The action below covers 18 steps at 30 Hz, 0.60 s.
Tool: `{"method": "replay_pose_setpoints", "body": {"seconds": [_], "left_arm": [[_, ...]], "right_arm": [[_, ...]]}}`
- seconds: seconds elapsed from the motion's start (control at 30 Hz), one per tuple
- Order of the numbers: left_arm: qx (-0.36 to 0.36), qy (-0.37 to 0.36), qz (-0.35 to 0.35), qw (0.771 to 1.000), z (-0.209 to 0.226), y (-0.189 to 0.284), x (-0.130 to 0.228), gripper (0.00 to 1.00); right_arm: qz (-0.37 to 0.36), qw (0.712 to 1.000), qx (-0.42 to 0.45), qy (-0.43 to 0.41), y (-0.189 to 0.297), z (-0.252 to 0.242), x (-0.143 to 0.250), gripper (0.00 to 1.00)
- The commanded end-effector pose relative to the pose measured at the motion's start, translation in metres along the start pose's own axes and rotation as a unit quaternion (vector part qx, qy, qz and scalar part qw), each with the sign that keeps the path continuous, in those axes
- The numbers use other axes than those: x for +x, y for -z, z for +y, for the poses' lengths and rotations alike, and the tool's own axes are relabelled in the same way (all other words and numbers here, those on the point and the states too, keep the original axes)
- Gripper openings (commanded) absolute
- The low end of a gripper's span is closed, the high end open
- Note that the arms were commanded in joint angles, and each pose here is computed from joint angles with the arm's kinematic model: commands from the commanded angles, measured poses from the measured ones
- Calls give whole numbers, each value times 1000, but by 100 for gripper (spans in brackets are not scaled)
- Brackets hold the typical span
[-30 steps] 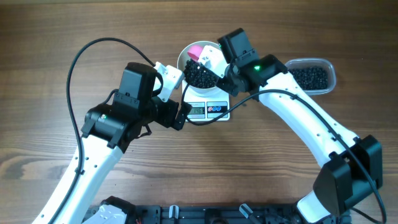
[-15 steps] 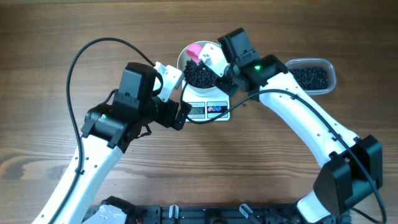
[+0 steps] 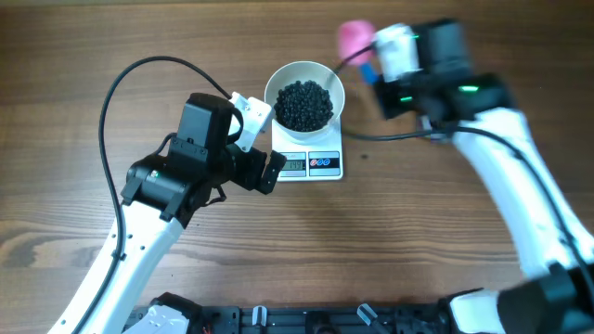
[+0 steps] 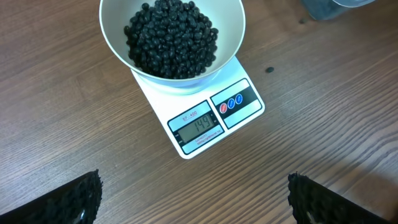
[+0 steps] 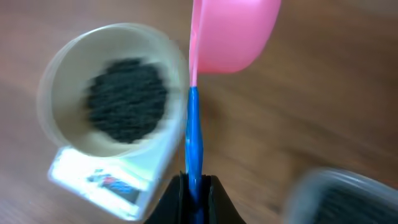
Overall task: Scoop item into bowl and weigh 150g on scale
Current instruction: 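Return the empty scoop right to the bean tub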
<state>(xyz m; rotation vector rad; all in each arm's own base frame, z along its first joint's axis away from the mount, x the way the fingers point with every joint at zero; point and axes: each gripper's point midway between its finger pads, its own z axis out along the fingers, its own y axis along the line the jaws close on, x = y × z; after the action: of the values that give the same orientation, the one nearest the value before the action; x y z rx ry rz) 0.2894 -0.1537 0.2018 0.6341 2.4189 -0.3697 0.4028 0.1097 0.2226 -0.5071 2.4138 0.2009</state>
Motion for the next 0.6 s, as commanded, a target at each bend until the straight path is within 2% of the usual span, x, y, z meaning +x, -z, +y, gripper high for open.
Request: {"method": "replay_pose_setpoints", "body": {"seconds": [0.0,0.13,0.27,0.4,0.57], "left_arm": [[9,-2,-8,1000,-4,3,-7,100],[9,-2,-8,1000,-4,3,-7,100],[9,-2,-8,1000,-4,3,-7,100],[9,-2,-8,1000,-4,3,-7,100],[9,-2,-8,1000,-4,3,-7,100]], "right_arm": [[38,995,82,38,31,-62,25,4],[118,986,117,25,43,-101,70,4],[133,982,134,18,47,-118,81,4],[180,969,167,4,44,-140,106,4],[219,963,156,2,34,-141,130,4]]}}
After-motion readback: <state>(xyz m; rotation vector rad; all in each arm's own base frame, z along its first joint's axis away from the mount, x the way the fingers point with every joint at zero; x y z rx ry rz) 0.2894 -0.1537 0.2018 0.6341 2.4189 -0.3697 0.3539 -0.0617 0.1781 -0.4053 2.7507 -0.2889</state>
